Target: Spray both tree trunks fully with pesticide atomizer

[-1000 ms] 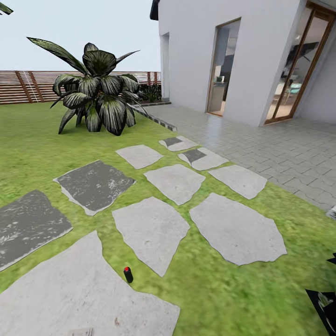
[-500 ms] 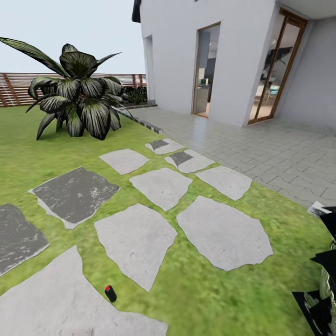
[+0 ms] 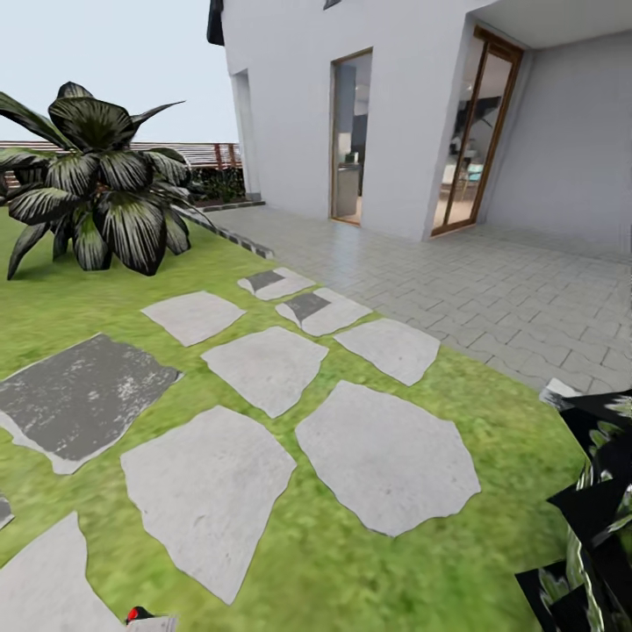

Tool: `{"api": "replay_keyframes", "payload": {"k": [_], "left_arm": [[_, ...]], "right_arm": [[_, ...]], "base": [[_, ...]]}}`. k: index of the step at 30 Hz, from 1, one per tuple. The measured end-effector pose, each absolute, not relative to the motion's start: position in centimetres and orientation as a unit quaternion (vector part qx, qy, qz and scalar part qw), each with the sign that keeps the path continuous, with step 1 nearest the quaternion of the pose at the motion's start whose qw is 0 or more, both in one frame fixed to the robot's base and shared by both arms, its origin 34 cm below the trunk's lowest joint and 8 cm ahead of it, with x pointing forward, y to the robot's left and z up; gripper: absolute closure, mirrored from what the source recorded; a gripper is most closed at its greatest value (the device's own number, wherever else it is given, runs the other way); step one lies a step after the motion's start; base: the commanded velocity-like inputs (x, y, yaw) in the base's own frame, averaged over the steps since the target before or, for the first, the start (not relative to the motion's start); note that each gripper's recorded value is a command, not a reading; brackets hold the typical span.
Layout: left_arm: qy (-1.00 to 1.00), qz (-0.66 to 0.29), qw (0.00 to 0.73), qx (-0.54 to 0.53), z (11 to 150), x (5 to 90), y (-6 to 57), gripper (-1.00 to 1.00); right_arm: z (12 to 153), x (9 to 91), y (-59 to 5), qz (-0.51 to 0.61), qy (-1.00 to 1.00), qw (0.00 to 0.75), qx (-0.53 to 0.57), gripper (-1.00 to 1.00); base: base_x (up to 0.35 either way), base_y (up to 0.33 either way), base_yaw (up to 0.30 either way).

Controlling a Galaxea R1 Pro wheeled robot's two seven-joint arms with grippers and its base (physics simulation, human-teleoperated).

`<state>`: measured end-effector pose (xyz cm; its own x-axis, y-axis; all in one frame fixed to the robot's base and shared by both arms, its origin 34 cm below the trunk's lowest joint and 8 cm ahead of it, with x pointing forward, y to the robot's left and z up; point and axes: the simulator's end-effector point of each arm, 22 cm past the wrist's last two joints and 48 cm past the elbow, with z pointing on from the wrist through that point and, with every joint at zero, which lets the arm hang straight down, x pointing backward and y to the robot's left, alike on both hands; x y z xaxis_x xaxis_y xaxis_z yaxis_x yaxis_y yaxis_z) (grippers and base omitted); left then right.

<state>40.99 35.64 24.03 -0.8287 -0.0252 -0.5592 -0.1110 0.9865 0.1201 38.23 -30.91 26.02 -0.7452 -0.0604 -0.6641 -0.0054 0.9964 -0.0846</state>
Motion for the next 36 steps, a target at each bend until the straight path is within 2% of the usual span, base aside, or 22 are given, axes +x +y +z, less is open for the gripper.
{"api": "replay_keyframes", "payload": {"k": [8, 19, 36], "left_arm": [[0.953, 0.074, 0.291, -0.036, 24.05, 41.0, 35.71, -1.0], [0.953, 0.074, 0.292, -0.036, 24.07, 41.06, 35.69, -1.0], [0.953, 0.074, 0.292, -0.036, 24.09, 41.08, 35.66, -1.0]], "right_arm": [[26.03, 38.24, -30.89, -0.038, 0.933, 0.357, -0.018, -1.0], [26.01, 38.23, -30.89, -0.038, 0.933, 0.356, -0.018, -1.0], [26.03, 38.24, -30.88, -0.038, 0.933, 0.357, -0.018, -1.0]], "base": [[0.272, -0.192, -0.006], [0.091, -0.026, 0.0], [0.31, -0.035, 0.0]]}}
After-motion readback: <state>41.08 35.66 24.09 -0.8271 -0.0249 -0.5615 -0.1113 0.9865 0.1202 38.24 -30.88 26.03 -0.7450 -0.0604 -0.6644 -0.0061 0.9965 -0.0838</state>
